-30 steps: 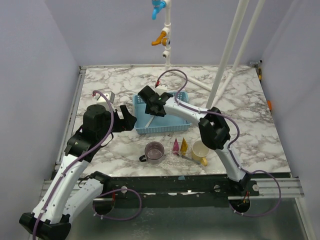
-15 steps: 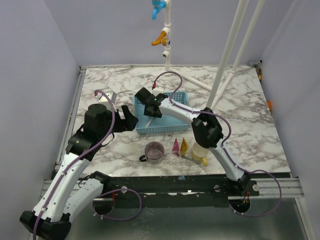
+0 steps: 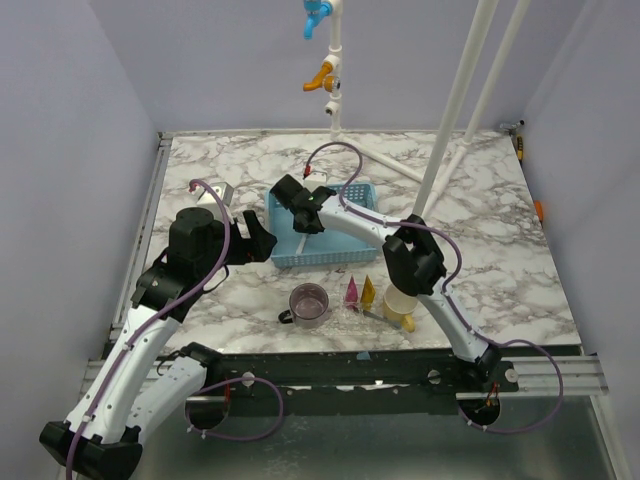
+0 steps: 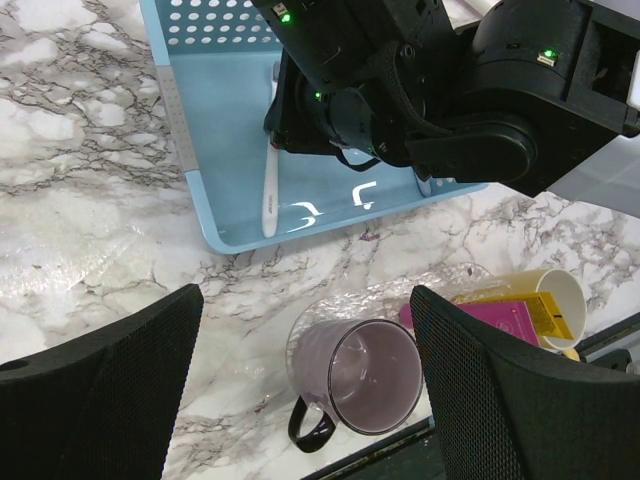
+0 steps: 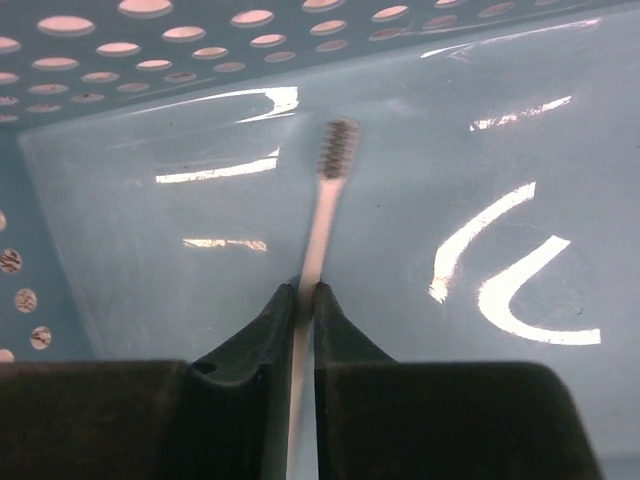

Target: Prepare toiletry sets of a toothbrush and toothpaste on the tray

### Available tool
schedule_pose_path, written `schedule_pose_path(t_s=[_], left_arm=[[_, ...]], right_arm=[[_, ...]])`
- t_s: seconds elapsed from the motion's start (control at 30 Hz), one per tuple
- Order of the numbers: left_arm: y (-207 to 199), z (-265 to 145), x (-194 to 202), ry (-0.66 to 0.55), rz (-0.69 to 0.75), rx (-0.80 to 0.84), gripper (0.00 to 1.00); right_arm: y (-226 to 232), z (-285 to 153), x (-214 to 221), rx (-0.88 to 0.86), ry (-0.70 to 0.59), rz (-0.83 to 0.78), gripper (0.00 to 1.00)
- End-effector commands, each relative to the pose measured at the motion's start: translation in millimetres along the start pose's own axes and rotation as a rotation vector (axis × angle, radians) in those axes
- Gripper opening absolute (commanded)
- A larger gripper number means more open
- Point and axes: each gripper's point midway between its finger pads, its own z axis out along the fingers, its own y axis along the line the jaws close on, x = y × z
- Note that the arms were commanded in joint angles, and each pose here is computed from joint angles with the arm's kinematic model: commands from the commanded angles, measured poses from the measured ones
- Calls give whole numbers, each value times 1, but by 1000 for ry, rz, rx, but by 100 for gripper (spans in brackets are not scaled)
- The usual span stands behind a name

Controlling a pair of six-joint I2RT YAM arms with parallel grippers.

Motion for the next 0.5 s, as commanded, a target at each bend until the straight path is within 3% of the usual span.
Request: schedule_pose_path(t_s=[0.0,0.1,0.47], left_arm=[[-6,1,0,2,1,30,84],[-6,2,1,6,1,30,84],[-6,5,3,17,1,29,84]], right_arm=[[-17,25,34,63,83,-58,6],[-15,26,34,51,87,-59,0],[-1,1,-19,-34,-49,-26,0]])
